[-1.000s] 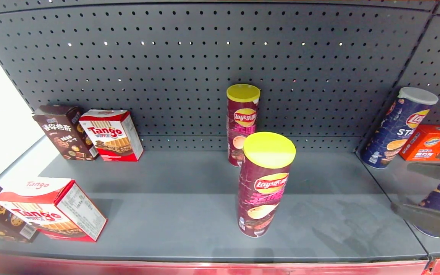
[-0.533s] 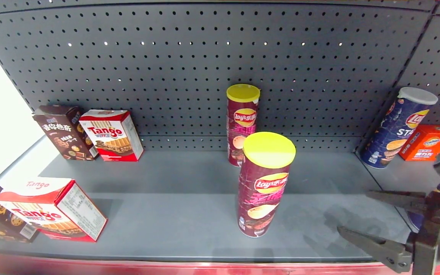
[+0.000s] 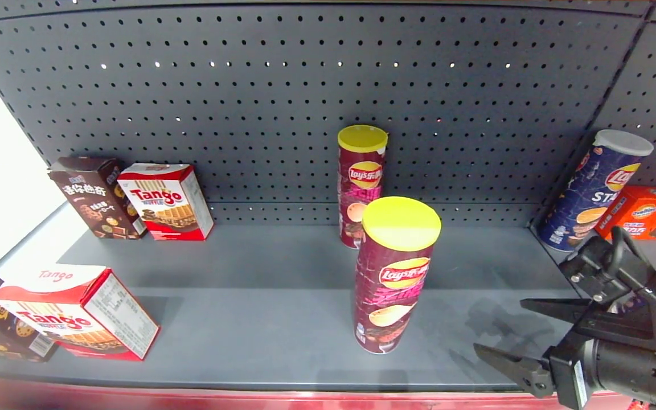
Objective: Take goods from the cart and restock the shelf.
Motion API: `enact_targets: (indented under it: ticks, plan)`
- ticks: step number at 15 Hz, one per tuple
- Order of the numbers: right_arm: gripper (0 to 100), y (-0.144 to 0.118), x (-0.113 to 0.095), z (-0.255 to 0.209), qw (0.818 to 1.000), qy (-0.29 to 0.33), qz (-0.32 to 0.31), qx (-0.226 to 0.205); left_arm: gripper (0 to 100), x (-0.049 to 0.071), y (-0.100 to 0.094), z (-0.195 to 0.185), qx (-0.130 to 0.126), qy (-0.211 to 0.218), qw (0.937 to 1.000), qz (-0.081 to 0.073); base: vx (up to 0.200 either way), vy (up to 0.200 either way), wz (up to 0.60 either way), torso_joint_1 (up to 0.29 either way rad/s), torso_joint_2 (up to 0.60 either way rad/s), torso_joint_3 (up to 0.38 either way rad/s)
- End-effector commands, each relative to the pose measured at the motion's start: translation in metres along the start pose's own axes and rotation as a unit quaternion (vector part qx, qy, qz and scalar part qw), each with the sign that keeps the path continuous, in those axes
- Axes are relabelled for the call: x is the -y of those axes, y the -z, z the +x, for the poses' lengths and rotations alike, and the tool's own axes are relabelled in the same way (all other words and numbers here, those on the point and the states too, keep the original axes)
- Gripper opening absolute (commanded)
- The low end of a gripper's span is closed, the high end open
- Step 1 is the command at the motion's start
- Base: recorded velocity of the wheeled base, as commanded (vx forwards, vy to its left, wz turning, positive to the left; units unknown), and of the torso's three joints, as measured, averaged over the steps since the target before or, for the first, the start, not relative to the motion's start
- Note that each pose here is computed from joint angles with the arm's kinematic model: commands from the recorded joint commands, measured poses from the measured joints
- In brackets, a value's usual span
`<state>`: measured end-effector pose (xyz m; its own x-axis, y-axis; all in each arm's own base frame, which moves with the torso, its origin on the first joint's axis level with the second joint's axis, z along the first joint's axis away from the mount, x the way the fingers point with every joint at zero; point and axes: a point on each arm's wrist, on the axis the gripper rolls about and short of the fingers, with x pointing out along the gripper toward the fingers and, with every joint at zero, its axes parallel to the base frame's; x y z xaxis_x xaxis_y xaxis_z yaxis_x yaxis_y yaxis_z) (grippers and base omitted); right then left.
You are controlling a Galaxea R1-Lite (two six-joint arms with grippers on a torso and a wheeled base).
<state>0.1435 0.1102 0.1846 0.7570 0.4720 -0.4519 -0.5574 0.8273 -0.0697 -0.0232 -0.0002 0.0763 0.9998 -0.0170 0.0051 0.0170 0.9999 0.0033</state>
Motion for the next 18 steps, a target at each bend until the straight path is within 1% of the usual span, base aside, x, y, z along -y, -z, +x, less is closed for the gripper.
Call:
enact_targets:
  ticks: [1,2,3,4,5,7,10,18]
  plan:
    - [100,-0.001,-0.002,0.017,1.000,0.003,-0.003,-0.022,100,0.000,0.000,0.000,-0.001,0.000,1.0000,0.000,0.000,0.000,0.00,0.000,0.00,0.000]
    - [100,-0.004,-0.002,0.023,1.000,0.003,-0.003,-0.027,100,0.000,0.000,0.000,-0.001,0.000,1.0000,0.000,0.000,0.000,0.00,0.000,0.00,0.000]
    - [100,-0.013,-0.003,0.033,1.000,0.008,-0.004,-0.025,100,0.000,0.000,0.000,-0.001,0.000,1.0000,0.000,0.000,0.000,0.00,0.000,0.00,0.000]
    - [100,-0.013,-0.003,0.034,1.000,0.009,-0.004,-0.026,100,0.000,0.000,0.000,-0.001,0.000,1.0000,-0.001,0.000,0.000,0.00,0.000,0.00,0.000]
    - [100,-0.021,-0.005,0.045,1.000,0.009,-0.005,-0.025,100,0.000,0.000,0.000,-0.001,0.000,1.0000,-0.001,0.000,0.000,0.00,0.000,0.00,0.000]
    - [100,-0.024,-0.006,0.055,0.999,0.010,-0.006,-0.031,100,0.000,0.000,0.000,-0.001,0.000,1.0000,-0.001,0.000,0.000,0.00,0.000,0.00,0.000]
    - [100,-0.032,-0.006,0.069,1.000,0.011,-0.005,-0.029,100,0.000,0.000,0.000,-0.001,0.000,1.0000,-0.001,0.000,0.000,0.00,0.000,0.00,0.000]
    - [100,-0.035,-0.007,0.082,0.999,0.018,-0.005,-0.034,100,0.000,0.000,0.000,-0.001,0.000,1.0000,-0.001,0.000,0.000,0.00,0.000,0.00,0.000]
